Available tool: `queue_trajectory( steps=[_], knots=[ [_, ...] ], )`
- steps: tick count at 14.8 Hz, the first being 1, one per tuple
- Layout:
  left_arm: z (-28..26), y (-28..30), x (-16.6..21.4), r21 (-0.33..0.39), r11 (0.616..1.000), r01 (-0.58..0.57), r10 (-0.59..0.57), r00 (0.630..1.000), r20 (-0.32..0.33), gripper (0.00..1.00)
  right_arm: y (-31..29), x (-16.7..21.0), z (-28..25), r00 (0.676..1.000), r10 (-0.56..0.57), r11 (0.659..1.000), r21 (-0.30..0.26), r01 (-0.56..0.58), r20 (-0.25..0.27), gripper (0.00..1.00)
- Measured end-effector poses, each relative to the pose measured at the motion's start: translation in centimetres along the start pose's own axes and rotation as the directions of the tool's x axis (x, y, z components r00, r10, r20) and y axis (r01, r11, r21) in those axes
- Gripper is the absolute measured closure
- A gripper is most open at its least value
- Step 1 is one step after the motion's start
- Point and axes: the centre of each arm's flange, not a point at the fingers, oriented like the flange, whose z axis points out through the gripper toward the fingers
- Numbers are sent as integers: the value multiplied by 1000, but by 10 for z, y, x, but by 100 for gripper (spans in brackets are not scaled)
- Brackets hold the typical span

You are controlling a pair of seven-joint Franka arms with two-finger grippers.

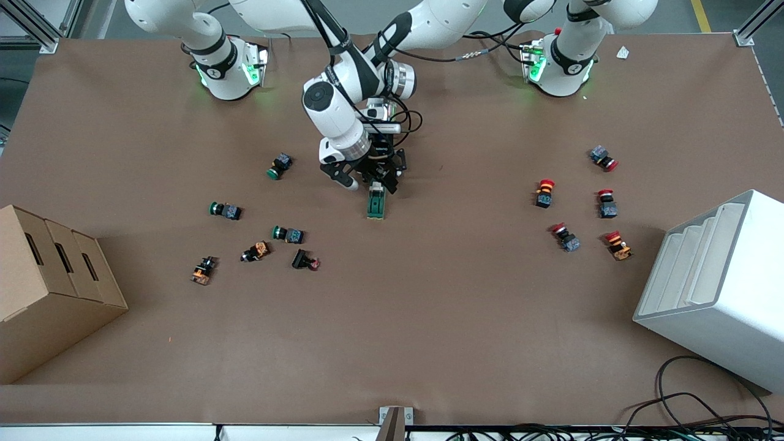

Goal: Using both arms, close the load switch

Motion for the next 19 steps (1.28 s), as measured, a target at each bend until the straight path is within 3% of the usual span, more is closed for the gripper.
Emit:
queue_trajectory(
  steps=[19],
  knots=[
    [1, 0, 0, 1, 1000, 1, -1, 1000, 0, 0, -28, 17, 0, 999, 52, 998, 46, -51, -5, 0]
  ],
)
